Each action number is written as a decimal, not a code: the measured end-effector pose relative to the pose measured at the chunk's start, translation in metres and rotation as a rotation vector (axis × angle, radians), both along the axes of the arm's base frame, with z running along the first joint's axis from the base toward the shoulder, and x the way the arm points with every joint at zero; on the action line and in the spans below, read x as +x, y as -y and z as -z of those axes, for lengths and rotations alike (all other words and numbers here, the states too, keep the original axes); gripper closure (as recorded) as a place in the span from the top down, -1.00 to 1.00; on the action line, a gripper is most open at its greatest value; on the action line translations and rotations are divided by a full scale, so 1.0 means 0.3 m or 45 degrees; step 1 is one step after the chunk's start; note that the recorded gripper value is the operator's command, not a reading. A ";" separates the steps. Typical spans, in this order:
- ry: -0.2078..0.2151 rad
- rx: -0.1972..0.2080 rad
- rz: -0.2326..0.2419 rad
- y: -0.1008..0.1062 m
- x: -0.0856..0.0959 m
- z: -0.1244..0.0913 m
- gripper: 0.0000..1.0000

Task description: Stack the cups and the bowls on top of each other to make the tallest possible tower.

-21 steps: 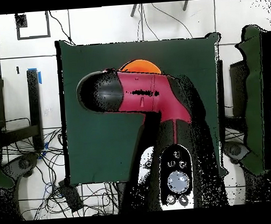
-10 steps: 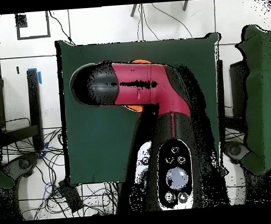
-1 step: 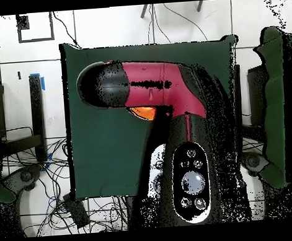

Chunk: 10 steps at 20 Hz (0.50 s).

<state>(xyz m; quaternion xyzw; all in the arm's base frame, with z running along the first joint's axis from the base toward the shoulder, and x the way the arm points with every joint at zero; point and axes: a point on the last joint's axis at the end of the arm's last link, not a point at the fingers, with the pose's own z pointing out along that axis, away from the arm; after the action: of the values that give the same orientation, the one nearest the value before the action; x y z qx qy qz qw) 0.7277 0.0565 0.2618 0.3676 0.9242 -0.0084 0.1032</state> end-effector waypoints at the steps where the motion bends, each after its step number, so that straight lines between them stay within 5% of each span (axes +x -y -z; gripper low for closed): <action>1: 0.000 -0.001 0.000 0.003 0.002 0.002 -1.00; 10: 0.001 0.015 0.010 0.039 0.034 0.029 -1.00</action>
<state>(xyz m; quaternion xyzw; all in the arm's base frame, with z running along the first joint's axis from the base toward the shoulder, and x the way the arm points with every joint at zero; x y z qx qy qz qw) 0.7380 0.0448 0.2530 0.3720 0.9227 -0.0035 0.1013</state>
